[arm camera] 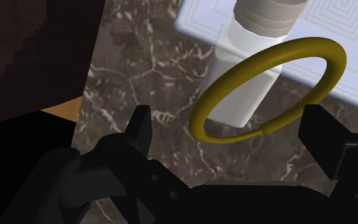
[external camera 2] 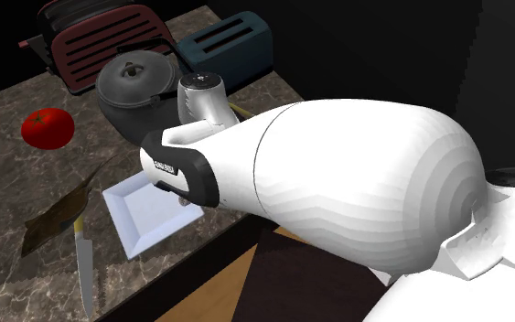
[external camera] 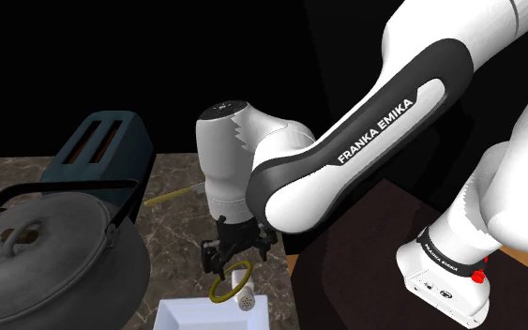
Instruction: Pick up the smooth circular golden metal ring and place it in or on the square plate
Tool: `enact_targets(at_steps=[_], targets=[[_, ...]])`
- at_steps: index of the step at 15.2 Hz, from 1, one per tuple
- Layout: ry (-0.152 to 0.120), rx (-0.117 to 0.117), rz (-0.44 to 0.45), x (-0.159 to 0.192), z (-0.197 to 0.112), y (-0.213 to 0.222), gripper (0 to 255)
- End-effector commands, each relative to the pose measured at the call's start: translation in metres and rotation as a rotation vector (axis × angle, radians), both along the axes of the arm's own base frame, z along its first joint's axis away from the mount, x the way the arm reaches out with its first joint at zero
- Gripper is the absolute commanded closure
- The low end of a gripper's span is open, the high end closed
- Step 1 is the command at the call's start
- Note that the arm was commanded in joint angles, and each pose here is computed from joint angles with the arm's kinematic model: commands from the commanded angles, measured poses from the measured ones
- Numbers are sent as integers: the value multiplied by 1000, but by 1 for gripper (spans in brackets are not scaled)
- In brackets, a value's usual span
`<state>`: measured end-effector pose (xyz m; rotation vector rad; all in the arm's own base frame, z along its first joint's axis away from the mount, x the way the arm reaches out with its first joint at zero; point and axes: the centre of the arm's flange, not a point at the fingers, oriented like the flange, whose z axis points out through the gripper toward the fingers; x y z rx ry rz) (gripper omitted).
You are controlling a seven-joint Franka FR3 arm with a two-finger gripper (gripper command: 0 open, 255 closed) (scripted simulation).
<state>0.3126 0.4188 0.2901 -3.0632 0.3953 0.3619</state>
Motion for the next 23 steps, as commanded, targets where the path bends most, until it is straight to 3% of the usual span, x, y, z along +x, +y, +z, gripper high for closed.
enact_targets(at_steps=[1,10,23], targets=[[0,0,0,0,0,0,255],[0,0,0,0,0,0,255],[0,0,0,0,69,0,255]])
